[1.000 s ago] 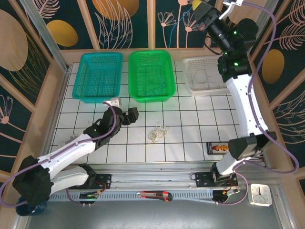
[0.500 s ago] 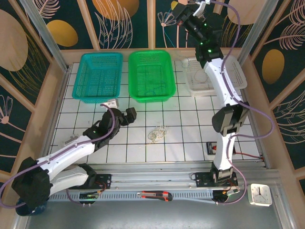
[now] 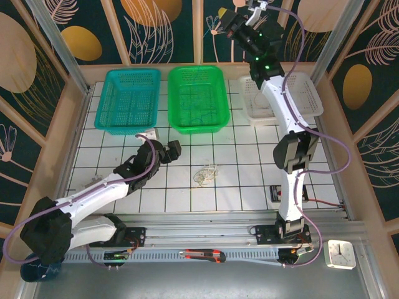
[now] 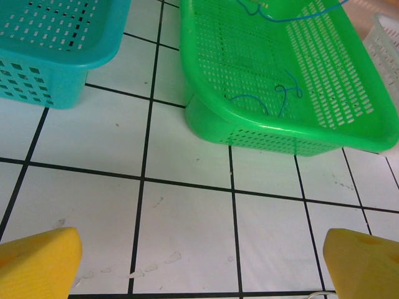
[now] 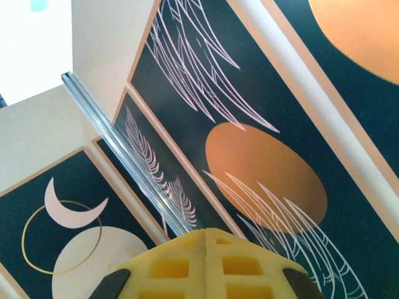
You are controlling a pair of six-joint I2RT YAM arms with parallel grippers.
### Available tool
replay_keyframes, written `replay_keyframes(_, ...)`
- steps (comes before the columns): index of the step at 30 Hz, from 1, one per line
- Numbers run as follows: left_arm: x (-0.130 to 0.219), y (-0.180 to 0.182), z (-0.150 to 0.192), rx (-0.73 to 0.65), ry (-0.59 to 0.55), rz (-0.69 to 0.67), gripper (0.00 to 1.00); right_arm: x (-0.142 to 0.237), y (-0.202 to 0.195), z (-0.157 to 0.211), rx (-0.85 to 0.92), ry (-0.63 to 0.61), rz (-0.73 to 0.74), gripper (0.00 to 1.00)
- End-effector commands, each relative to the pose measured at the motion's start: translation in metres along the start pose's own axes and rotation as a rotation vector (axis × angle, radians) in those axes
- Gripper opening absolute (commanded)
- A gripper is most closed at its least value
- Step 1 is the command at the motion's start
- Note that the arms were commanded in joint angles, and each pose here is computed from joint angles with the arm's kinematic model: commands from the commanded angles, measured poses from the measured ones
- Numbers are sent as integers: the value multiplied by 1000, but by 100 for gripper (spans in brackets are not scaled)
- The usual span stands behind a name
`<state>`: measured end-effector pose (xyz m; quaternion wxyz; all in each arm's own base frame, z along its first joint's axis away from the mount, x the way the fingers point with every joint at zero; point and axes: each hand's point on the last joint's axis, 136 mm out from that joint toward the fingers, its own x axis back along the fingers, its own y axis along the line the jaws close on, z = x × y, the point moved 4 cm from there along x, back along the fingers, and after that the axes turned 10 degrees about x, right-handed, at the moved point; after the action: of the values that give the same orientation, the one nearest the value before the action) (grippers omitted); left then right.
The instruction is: Untangle the cables
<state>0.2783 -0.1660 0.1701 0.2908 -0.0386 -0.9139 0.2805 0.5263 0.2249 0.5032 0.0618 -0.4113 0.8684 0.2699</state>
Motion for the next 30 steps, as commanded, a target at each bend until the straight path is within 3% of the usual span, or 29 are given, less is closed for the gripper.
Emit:
replay_keyframes(1, 1, -12, -10, 11, -25, 42, 99, 1, -6, 30, -11, 49, -6, 0)
replay_keyframes(8, 0, -13, -11, 16, -19, 52, 99, 0, -41, 125, 2, 285, 80, 0)
replay_keyframes(12, -1, -19, -11, 29, -11, 73, 99, -1, -58, 155, 53, 435, 155, 41)
replay_keyframes(17, -2, -23, -9, 45, 14, 97, 99, 15, -42, 136, 96, 422, 184, 55)
replay_keyframes(23, 0, -21, -6, 70, 19, 112, 99, 53, -15, 120, 110, 412, 208, 56)
replay_keyframes(30, -4, -20, 0, 69, 51, 114, 99, 124, 4, 146, 75, 458, 268, 56)
